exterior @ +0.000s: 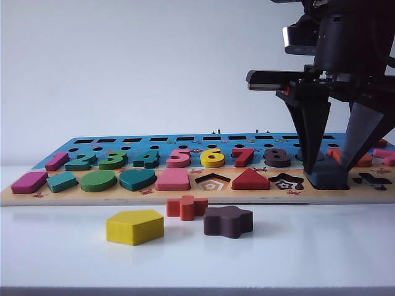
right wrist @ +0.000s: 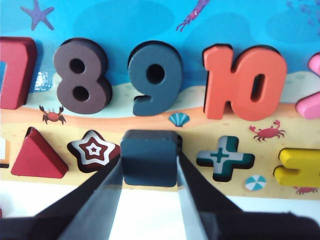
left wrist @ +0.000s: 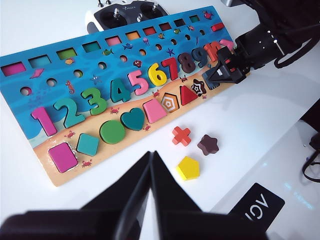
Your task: Insert the cube into the slot.
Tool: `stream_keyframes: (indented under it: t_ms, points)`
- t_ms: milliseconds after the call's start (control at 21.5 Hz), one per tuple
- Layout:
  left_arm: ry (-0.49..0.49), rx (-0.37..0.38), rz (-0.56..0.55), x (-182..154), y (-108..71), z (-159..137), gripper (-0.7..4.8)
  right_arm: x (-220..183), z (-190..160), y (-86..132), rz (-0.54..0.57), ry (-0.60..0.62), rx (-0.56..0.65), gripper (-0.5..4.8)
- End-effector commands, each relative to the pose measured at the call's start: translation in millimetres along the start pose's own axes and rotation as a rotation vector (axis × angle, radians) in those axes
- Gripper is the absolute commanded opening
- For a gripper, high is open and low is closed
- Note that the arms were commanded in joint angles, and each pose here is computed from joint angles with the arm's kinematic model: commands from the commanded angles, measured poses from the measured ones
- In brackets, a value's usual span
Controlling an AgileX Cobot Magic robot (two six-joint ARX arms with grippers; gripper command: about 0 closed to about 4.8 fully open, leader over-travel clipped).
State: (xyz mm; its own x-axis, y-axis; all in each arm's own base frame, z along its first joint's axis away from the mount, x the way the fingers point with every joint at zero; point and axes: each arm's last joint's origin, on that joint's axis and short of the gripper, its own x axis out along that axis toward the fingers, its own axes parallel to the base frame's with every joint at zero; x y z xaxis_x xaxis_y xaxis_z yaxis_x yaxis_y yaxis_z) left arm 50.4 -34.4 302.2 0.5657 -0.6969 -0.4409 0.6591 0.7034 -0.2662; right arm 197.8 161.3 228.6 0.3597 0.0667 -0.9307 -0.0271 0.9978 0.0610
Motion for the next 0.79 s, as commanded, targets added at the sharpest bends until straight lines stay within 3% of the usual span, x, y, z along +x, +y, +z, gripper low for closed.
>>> stream_keyframes:
  t_ms: [47,419,791]
  points:
    - [-0.013,0.006,-0.002,-0.9,-0.5,1.7,0.07,-1.6,0.2,0.0,0.0,-0.006,0.006,-0.06]
    - [-0.013,0.007,-0.002,-0.9,-0.5,1.8,0.06,-1.6,0.4,-0.1,-0.005,-0.011,0.006,0.02]
    - [-0.013,0.007,-0.002,-0.9,-0.5,1.8,0.06,-1.6,0.4,-0.1,-0.005,-0.011,0.006,0.71]
